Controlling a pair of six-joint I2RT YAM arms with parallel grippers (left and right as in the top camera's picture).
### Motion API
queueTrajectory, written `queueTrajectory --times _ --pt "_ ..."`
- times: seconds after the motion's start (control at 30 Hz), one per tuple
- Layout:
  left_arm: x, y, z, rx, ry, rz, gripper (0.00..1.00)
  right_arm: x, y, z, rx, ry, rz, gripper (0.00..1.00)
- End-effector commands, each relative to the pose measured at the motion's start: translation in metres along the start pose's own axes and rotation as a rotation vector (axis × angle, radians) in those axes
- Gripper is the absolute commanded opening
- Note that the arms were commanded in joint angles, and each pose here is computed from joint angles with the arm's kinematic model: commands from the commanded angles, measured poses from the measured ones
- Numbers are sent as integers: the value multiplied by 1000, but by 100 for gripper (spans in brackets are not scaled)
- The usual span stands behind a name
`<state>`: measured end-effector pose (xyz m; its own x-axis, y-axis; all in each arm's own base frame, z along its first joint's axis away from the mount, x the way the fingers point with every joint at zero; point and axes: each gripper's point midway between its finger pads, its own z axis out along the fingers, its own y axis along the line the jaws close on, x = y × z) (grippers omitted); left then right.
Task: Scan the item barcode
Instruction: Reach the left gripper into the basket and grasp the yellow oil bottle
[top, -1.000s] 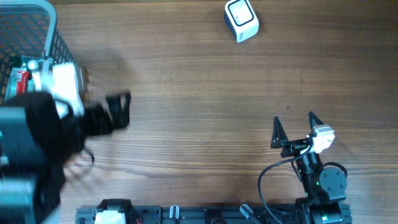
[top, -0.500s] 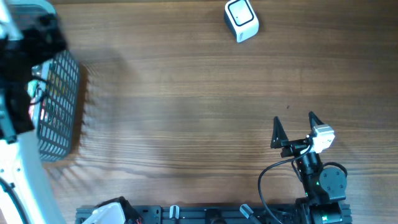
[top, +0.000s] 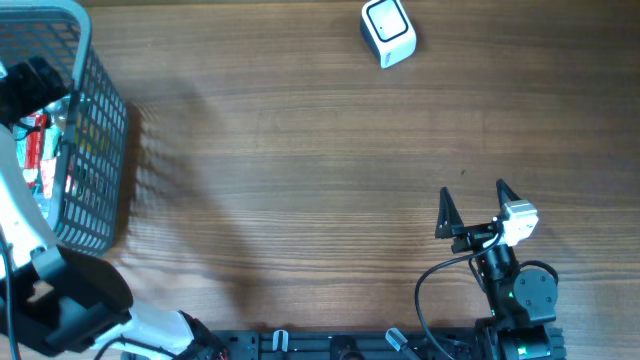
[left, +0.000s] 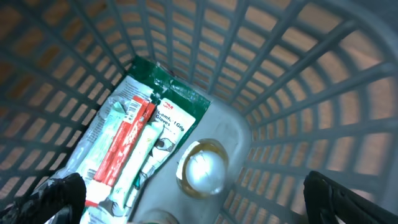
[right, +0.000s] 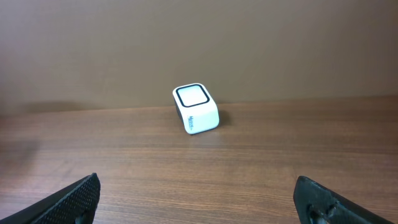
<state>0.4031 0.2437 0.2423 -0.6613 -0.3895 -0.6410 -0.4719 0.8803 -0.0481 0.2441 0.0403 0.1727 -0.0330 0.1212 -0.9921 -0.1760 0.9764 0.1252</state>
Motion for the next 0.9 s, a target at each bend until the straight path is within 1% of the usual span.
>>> queueTrajectory --times 0.0,0.03,0.07,0.1,0.17,0.3,0.4,0.47,0.53,0.6,0.63,0.67,0.73,0.87 --pt "6 -11 23 84 35 98 97 0 1 0 -5 -2 -18 100" --pt "10 -11 31 88 54 95 98 0 1 0 -5 -2 -18 100" --pt "13 -10 37 89 68 97 96 0 1 0 -5 -2 -18 100" --pt "17 -10 44 94 85 120 90 0 1 0 -5 -2 -18 100" --pt "25 -12 57 115 114 140 84 0 1 0 -5 -2 -18 100" --pt "43 -10 84 125 179 152 78 0 1 0 -5 -2 -18 100" --pt "52 -9 100 129 212 147 79 0 1 0 -5 -2 -18 100" --pt "55 -9 107 130 221 145 74 0 1 0 -5 -2 -18 100" --pt "59 -8 112 131 231 144 65 0 1 0 -5 -2 -18 100" --pt "60 -8 114 132 234 143 41 0 1 0 -5 -2 -18 100" --pt "59 -8 114 131 232 144 34 0 1 0 -5 -2 -18 100" --pt "58 -8 114 131 226 144 32 0 1 0 -5 -2 -18 100" --pt "57 -8 115 130 221 145 19 0 1 0 -5 -2 -18 100" --pt "53 -8 111 127 208 139 15 0 1 0 -5 -2 -18 100"
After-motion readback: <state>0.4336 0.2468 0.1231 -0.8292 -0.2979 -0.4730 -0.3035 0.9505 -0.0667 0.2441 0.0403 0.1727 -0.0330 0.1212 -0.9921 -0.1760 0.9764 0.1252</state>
